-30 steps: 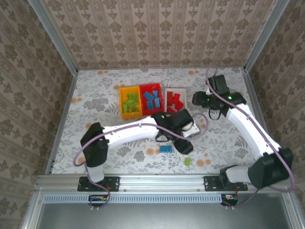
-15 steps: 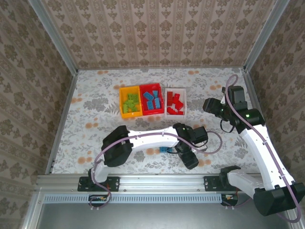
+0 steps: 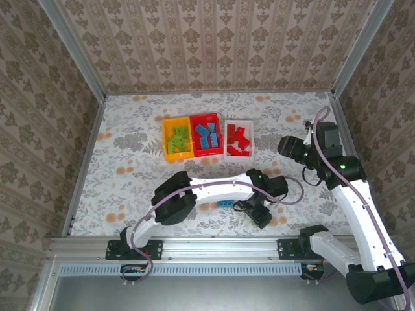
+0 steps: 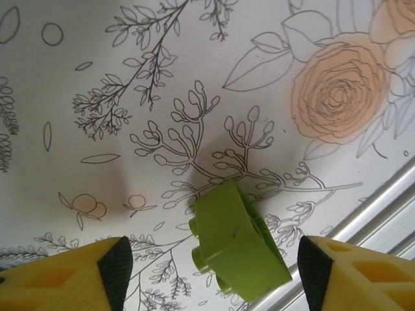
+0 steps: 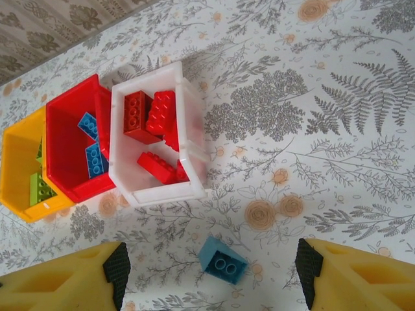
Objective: Sort the legos into containers by color
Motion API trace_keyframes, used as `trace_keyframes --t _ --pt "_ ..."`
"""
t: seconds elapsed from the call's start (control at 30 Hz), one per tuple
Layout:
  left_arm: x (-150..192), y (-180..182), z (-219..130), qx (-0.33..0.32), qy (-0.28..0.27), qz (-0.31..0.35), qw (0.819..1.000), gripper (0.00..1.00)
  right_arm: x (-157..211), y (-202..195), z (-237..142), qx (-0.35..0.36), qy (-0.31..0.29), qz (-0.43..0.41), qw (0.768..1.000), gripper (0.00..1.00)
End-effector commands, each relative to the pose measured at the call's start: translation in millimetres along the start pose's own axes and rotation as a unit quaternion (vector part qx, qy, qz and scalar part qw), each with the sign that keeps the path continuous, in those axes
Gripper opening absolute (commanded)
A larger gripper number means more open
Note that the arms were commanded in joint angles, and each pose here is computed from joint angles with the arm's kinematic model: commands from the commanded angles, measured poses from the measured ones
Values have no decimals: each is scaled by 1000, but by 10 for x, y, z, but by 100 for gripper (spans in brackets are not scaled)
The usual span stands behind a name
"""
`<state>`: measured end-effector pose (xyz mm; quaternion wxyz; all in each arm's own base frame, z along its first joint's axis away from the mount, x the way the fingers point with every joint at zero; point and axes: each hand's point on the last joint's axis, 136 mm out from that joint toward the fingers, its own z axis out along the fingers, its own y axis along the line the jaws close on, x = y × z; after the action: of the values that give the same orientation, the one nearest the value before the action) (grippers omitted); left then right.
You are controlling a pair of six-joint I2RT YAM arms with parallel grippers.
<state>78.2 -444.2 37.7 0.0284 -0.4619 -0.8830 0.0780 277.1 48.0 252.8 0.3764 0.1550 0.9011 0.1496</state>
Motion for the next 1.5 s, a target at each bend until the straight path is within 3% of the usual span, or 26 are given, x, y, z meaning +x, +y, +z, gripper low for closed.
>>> trace_keyframes --t 0.0,0.37,0.53,0.77,0.9,1.03,1.2,1.47 --pt "35 -49 73 -4 14 -6 1000 66 37 27 -22 -16 1 3 1000 72" --pt "-53 4 107 -23 11 6 1000 30 98 33 -124 -26 3 3 1000 70" --pt "-110 203 -165 -43 -24 -20 999 28 226 162 -332 -62 47 14 997 70" --pt "-156 588 -618 -39 -75 -75 994 27 695 401 -869 -146 147 31 978 70" --pt "-118 918 -845 -38 -94 -116 988 27 951 574 -1074 -225 178 38 957 69" --pt "-33 1327 -1131 -40 -119 -169 978 27 1119 703 -1017 -288 190 24 938 67" --pt "139 2016 -1465 -57 -144 -243 958 27 1151 957 -610 -279 173 -72 942 68" --pt "382 3293 -1741 -106 -156 -365 912 27 781 1937 22 -323 85 -147 931 70"
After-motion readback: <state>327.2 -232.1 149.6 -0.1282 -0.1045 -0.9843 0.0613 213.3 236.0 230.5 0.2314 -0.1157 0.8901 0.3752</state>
